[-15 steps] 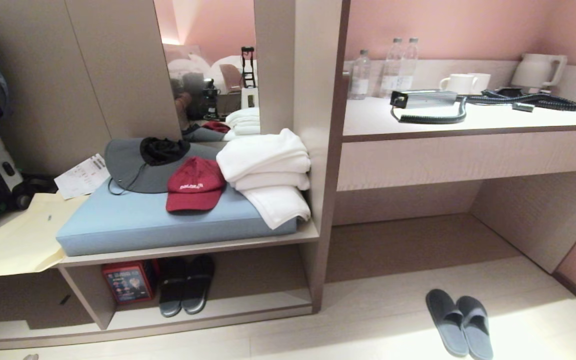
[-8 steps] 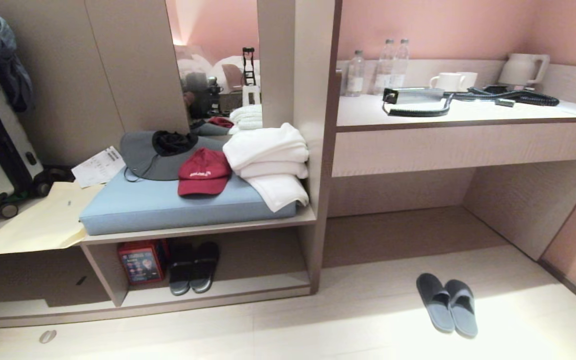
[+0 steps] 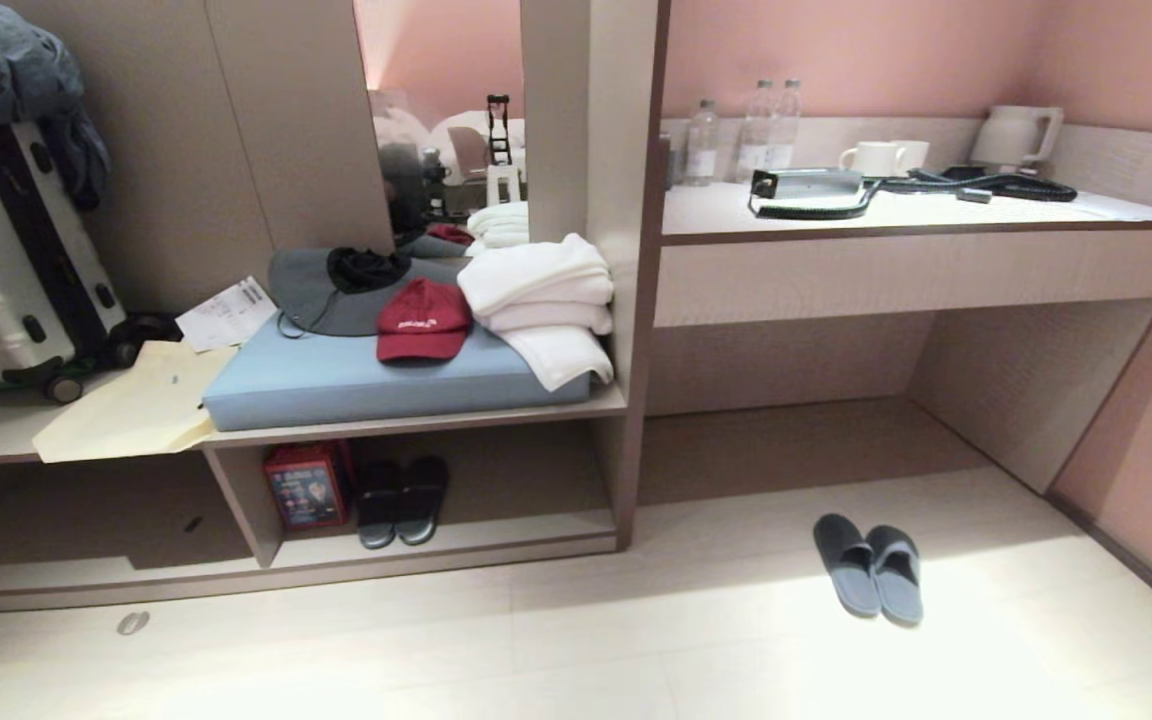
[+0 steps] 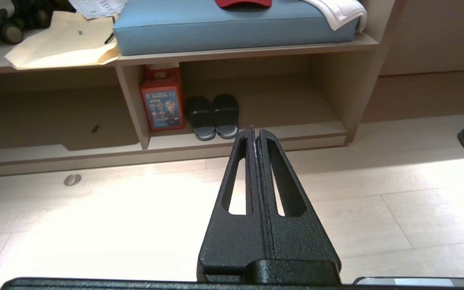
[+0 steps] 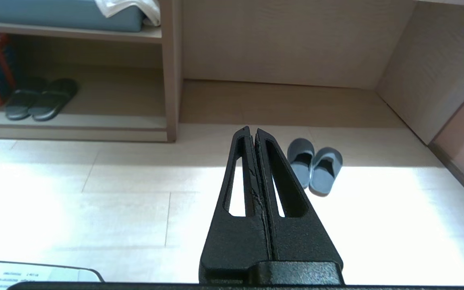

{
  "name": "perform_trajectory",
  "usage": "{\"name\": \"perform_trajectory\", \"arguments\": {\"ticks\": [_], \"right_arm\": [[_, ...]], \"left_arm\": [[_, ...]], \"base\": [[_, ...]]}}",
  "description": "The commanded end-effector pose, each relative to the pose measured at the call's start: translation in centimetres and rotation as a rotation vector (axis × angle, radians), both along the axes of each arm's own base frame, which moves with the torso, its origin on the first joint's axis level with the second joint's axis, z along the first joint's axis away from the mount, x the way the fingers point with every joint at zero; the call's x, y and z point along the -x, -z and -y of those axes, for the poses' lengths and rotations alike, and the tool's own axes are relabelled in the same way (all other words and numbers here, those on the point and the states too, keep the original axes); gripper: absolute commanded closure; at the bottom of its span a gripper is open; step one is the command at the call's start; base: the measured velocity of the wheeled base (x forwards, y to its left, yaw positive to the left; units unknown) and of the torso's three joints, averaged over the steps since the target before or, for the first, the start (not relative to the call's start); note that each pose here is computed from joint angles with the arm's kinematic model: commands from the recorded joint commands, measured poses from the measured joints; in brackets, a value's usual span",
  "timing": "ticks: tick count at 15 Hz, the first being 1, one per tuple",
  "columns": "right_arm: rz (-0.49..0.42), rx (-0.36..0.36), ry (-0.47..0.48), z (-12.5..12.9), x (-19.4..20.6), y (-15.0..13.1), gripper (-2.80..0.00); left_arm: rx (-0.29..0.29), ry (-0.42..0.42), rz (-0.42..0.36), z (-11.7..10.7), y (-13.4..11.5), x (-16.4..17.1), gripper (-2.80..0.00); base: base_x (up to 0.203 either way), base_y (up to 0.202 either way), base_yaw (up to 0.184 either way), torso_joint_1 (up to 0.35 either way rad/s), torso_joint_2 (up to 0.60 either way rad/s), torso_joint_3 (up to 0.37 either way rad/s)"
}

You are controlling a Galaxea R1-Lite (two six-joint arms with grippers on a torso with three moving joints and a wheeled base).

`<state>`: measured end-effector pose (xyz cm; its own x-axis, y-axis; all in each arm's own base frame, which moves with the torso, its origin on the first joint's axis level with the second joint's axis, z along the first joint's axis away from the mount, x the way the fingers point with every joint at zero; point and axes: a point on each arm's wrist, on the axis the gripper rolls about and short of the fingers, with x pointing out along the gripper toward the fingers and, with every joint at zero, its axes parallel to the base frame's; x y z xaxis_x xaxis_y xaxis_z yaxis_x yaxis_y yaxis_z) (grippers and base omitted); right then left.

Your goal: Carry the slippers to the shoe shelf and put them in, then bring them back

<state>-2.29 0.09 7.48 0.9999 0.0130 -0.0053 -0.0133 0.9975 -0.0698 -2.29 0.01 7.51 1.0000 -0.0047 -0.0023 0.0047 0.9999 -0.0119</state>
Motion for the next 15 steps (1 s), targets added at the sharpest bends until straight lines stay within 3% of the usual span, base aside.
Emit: {"name": "perform_trajectory", "arguments": {"ticks": [1, 15], "right_arm": [[0.001, 0.001, -0.001, 0.0, 0.0, 0.04, 0.0], [0.001, 0.001, -0.001, 0.0, 0.0, 0.04, 0.0]], "left_arm": [[0.0, 0.0, -0.001, 0.0, 0.02, -0.02, 0.0], [0.0, 0.0, -0.002, 0.0, 0.04, -0.02, 0.0]], "base": [[-0.197, 0.0, 0.001, 0.002, 0.0, 0.002], [-0.196, 0.0, 0.001, 0.001, 0.0, 0.002]]}}
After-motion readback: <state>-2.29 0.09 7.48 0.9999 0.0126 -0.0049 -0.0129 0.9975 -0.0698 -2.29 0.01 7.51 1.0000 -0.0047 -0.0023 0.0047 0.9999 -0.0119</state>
